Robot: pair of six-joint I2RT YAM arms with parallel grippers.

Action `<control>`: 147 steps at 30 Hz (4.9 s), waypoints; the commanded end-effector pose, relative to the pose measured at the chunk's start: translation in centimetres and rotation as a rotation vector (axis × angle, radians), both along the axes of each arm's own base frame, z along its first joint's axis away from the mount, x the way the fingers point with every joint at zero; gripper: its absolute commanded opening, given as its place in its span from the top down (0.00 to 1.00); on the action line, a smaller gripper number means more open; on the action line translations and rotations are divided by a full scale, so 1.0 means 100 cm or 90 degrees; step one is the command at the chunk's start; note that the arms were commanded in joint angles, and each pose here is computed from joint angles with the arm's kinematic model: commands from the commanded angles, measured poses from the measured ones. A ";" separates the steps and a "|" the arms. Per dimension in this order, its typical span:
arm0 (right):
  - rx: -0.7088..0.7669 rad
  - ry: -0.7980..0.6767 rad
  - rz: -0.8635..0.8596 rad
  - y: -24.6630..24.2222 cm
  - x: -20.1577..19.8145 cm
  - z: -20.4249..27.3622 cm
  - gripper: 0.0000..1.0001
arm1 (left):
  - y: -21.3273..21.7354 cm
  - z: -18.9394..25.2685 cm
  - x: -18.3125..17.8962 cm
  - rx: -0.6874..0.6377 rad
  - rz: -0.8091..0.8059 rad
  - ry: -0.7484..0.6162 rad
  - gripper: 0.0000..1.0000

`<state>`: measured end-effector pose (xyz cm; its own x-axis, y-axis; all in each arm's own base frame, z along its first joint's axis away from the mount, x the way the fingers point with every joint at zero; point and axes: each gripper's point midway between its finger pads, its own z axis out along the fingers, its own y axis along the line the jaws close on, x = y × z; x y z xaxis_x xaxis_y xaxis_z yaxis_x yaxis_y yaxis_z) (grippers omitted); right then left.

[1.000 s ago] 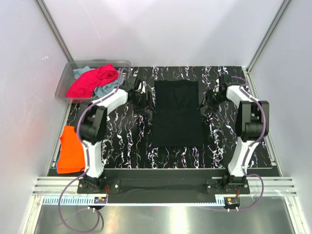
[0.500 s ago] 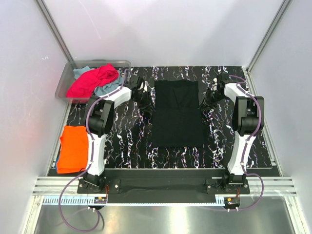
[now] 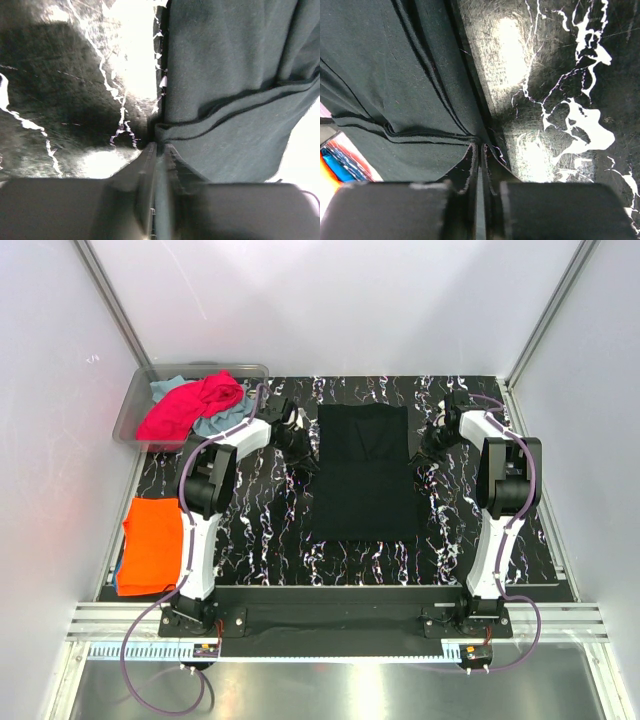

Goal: Fold and stack the t-shirts
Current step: Fold the tshirt

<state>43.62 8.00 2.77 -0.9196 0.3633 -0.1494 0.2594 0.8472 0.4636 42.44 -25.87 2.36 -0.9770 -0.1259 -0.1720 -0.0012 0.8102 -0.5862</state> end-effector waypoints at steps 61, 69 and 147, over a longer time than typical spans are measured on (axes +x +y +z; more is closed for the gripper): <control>0.123 -0.011 -0.205 0.017 -0.171 0.097 0.30 | 0.004 0.084 -0.187 -0.137 0.323 -0.039 0.39; 0.213 0.034 -0.347 0.029 -0.217 0.042 0.32 | -0.003 0.052 -0.202 -0.198 0.430 0.029 0.38; 0.187 0.122 -0.188 0.078 -0.343 0.084 1.00 | 0.056 0.091 -0.277 -0.193 0.437 0.073 1.00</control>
